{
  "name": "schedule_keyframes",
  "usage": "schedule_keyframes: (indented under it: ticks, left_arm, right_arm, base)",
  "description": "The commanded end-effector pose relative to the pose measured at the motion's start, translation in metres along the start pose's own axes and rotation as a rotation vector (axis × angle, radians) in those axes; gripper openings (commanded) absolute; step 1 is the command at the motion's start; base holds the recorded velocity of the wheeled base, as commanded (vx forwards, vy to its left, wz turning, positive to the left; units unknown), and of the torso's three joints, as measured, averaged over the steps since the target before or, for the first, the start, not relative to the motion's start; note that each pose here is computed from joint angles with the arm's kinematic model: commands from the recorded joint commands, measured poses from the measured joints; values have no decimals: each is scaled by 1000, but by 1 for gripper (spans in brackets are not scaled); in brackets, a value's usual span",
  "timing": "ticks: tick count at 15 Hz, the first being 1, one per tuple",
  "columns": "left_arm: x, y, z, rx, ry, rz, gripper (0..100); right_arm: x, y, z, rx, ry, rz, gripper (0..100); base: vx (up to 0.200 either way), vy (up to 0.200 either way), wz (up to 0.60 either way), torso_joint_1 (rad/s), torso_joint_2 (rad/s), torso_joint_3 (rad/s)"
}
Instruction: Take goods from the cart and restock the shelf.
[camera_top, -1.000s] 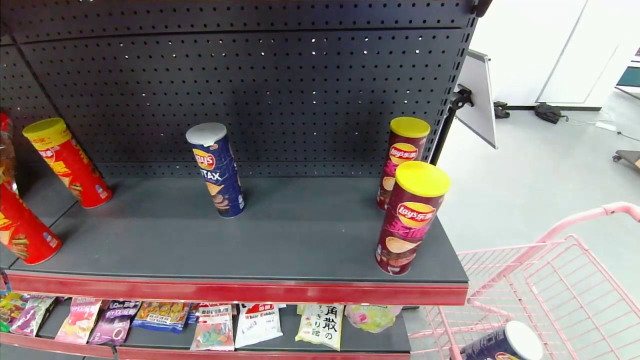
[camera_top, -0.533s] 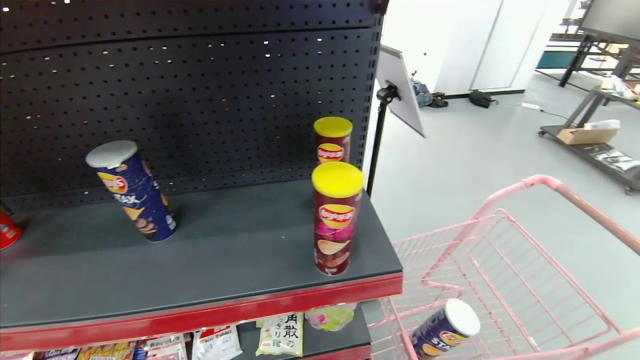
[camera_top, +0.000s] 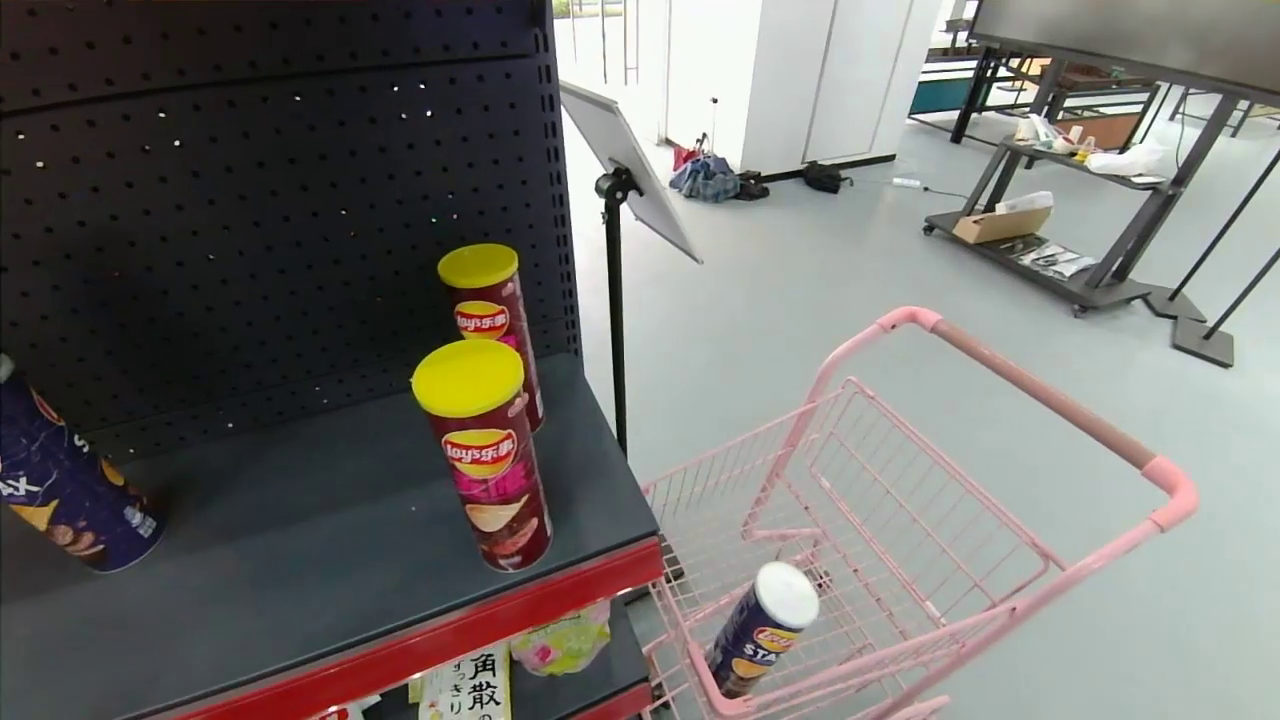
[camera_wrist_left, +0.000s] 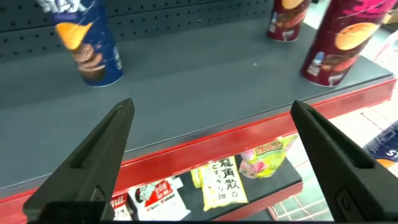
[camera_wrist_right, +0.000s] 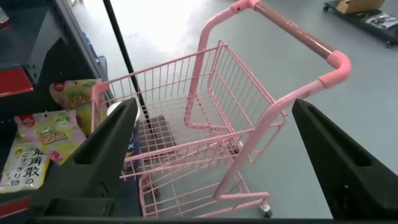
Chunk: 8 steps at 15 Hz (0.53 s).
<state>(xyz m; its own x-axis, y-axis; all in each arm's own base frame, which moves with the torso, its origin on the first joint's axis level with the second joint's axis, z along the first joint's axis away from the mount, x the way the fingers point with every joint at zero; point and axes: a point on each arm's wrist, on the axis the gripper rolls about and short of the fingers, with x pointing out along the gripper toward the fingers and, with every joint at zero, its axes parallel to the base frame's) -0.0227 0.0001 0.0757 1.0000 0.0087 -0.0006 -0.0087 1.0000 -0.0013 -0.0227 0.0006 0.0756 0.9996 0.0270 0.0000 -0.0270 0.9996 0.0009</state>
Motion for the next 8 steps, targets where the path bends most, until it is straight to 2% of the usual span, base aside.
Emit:
schedule_keyframes:
  ticks: [1, 3, 8]
  left_arm:
    - [0, 0, 0, 0, -1, 0, 100]
    - [0, 0, 0, 0, -1, 0, 100]
    - [0, 0, 0, 0, -1, 0, 100]
  right_arm:
    - [0, 0, 0, 2, -2, 1, 100]
    - [0, 0, 0, 1, -2, 1, 100]
    - [0, 0, 0, 2, -2, 1, 100]
  base:
    - [0, 0, 0, 0, 0, 0]
    - [0, 0, 0, -90, 202, 127]
    - [0, 0, 0, -136, 338, 191]
